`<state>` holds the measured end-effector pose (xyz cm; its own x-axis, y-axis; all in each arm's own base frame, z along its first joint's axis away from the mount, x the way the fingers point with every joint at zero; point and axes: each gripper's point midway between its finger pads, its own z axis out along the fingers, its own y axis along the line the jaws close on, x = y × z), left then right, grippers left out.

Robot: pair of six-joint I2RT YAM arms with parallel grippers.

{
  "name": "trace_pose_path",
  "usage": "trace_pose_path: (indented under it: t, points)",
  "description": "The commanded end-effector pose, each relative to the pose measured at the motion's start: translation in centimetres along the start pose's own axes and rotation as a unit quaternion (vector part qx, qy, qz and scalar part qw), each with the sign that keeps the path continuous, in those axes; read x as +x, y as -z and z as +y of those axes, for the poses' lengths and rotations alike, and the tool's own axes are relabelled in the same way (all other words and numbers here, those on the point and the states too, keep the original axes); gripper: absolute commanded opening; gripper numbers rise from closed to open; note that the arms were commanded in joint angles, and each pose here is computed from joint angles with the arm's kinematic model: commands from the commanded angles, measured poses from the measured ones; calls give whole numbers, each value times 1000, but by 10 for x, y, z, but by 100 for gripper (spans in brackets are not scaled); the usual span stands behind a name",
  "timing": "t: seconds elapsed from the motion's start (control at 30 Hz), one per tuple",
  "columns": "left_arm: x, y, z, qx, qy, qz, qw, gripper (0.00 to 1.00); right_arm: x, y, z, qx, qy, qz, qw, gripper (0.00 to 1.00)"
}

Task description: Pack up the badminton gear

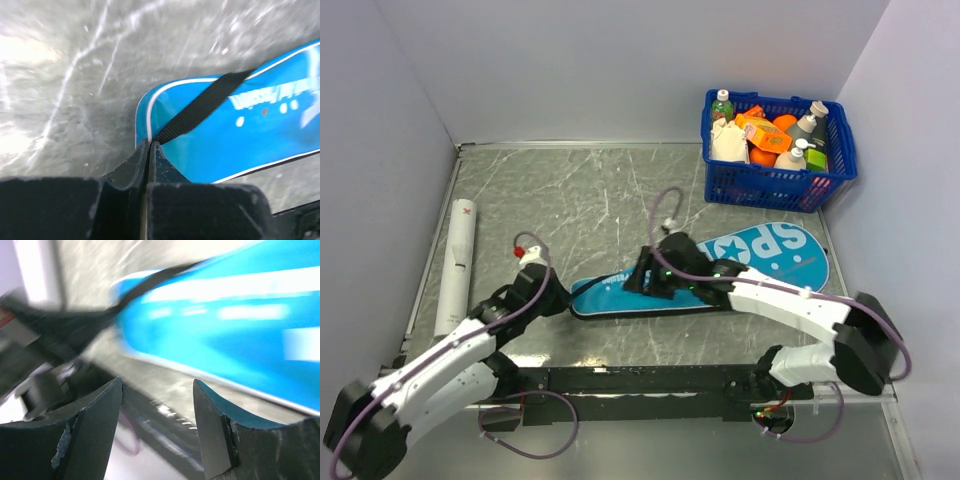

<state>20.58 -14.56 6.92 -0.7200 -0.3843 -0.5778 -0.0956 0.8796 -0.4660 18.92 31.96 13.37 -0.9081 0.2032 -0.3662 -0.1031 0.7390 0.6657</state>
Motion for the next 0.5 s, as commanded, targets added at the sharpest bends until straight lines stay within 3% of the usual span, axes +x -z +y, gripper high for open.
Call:
trace_pose_path:
  t: [0.0,0.03,0.1,0.17,0.2,0.23,0.27,0.47]
  points:
    - [-53,41,-19,22,55,-94,994,4,-19,32,-64,101,20,-45,994,68]
    - [-56,47,-15,13,61,-99,993,13,-23,39,-68,110,27,-51,992,74]
    - [-77,68,-19,16,69,-137,988,16,-39,57,-67,116,51,-88,988,81]
    - [-87,84,-18,14,61,-154,986,42,-53,77,-60,116,75,-118,983,100]
    - [-99,97,-24,22,60,-171,983,54,-58,84,-59,119,83,-130,981,100]
    - [-105,104,-24,19,57,-181,982,84,-64,91,-60,127,91,-144,977,100]
    - [-107,109,-22,12,54,-183,982,97,-71,101,-55,131,103,-152,974,100]
    - [-135,149,-34,28,49,-217,975,97,-98,144,-37,134,134,-208,960,100]
